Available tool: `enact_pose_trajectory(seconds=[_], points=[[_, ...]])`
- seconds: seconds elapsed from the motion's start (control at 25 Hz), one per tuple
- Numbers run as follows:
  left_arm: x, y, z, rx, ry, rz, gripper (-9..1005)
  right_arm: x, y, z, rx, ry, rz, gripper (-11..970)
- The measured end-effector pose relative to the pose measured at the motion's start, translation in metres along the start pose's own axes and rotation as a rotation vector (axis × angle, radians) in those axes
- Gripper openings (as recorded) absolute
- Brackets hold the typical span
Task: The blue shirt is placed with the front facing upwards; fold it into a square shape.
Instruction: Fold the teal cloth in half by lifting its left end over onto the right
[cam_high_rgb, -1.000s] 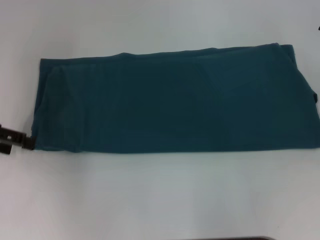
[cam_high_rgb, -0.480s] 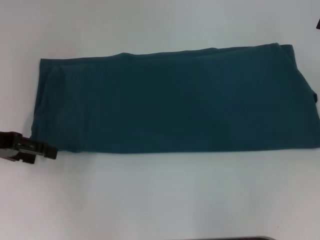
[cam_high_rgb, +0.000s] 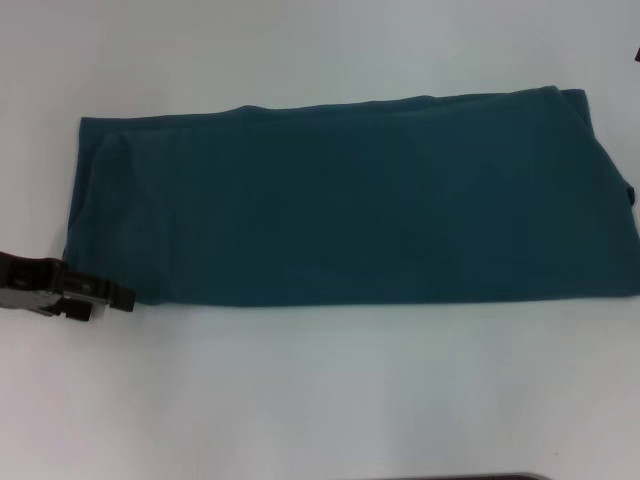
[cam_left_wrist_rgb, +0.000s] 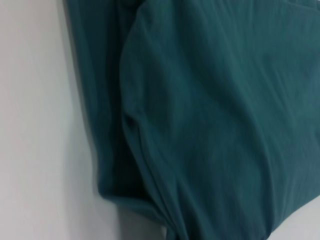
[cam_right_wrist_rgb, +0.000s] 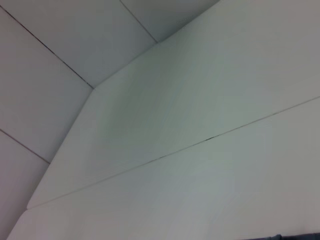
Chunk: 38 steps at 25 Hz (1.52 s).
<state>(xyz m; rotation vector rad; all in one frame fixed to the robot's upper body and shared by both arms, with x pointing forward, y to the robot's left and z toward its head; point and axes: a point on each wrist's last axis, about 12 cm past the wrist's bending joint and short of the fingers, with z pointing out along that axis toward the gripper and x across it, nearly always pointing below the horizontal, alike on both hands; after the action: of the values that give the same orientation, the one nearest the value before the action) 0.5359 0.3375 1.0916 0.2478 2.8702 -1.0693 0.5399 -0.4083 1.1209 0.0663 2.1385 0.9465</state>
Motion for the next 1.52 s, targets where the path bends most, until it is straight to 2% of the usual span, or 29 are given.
enact_pose_trajectory(seconds=[1.08, 1.52], points=[[-0.003, 0.005, 0.0, -0.05, 0.002, -0.006, 886, 0.001, -0.001, -0.002, -0.003, -0.006, 0.006, 762], [-0.016, -0.001, -0.002, -0.072, -0.002, 0.026, 886, 0.0, 0.0, -0.002, -0.004, -0.009, 0.005, 762]])
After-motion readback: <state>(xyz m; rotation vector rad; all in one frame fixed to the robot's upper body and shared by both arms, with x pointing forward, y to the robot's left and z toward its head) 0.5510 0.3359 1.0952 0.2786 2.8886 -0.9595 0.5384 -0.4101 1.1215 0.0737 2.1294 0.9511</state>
